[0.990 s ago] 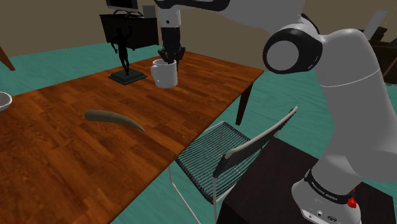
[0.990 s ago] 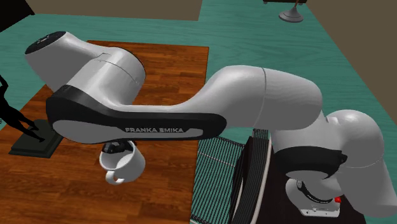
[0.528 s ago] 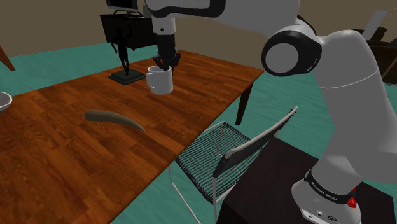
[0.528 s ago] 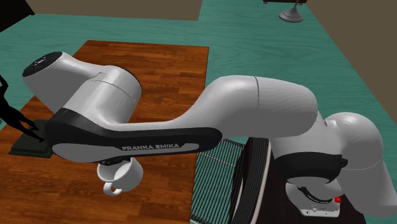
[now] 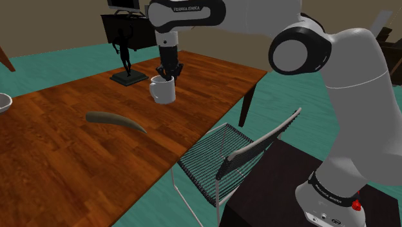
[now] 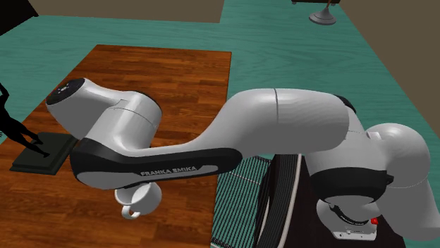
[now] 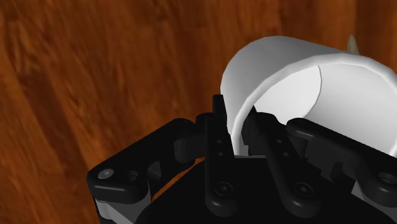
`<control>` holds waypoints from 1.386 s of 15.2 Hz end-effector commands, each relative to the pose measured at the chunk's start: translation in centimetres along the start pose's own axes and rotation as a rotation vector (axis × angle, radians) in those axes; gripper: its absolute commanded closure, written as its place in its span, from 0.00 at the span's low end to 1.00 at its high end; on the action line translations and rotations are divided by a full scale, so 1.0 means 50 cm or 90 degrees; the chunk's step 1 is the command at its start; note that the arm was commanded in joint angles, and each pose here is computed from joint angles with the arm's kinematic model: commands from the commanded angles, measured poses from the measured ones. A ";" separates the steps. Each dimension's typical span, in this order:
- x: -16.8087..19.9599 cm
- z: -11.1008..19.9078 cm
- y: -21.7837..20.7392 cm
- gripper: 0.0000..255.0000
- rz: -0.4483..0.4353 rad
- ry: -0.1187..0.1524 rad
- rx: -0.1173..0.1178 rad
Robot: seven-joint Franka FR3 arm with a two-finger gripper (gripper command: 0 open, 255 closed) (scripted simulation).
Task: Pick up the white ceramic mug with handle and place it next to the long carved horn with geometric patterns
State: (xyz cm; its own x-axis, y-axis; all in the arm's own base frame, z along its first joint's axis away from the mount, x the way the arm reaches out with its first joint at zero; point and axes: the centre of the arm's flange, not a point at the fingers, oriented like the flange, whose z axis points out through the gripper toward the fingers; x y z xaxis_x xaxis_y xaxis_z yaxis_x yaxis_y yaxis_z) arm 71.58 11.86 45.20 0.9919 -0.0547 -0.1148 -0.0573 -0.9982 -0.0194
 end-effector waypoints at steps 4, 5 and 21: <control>0.004 0.052 -0.001 1.00 0.000 0.001 0.000; 0.005 0.062 -0.001 1.00 0.000 0.001 0.000; 0.019 0.187 0.002 1.00 0.000 0.001 0.000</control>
State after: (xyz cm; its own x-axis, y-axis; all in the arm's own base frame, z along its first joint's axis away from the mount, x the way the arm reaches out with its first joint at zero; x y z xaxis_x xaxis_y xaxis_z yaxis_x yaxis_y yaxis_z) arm 71.48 11.95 35.81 0.9919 -0.0547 -0.1147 -0.0573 -0.9982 -0.0194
